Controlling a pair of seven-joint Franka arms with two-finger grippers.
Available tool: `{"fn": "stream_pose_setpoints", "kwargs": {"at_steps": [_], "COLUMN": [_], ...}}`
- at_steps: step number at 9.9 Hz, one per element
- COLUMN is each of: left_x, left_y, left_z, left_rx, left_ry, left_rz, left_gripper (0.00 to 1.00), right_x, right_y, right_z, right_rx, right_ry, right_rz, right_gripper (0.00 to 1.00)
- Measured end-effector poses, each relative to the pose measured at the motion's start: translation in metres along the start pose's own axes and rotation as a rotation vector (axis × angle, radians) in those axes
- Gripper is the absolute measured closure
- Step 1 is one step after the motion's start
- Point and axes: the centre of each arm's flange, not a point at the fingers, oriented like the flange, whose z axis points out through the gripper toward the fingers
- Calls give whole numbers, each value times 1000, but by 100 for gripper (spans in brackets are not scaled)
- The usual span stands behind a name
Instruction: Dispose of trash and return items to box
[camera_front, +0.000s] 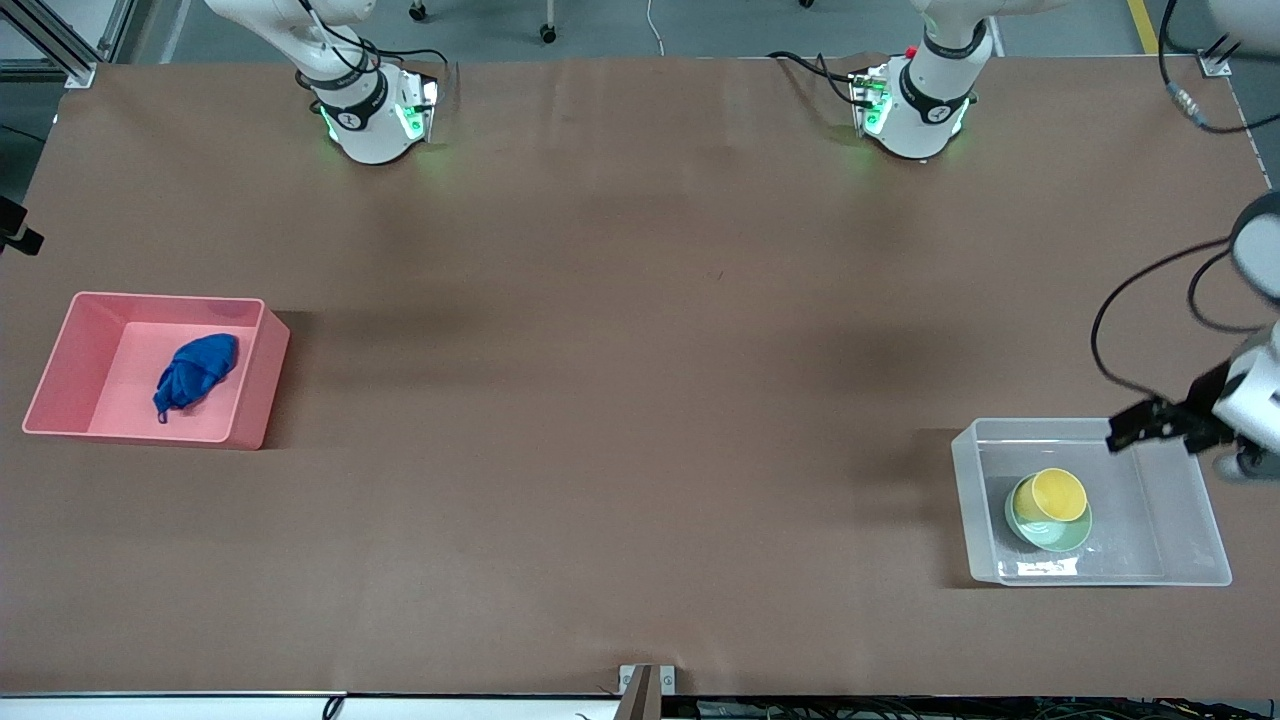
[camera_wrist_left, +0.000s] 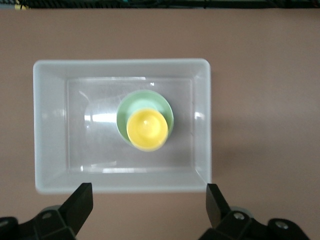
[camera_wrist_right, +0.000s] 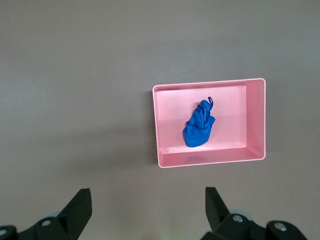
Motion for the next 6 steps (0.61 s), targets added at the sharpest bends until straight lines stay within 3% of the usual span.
{"fn": "stream_pose_setpoints", "kwargs": {"at_steps": [3,6], "left_x": [-46,-56], "left_y": [6,15], "left_z": [-86,-149], "left_rx": [2,25], "left_ry": [-48,-19], "left_rz": [2,22], "left_gripper": [0,0], "right_x": [0,0], "right_y": [0,0], "right_z": [0,0], "right_rx": [0,0], "right_ry": [0,1], "right_rz": [0,0], "right_gripper": [0,0]}}
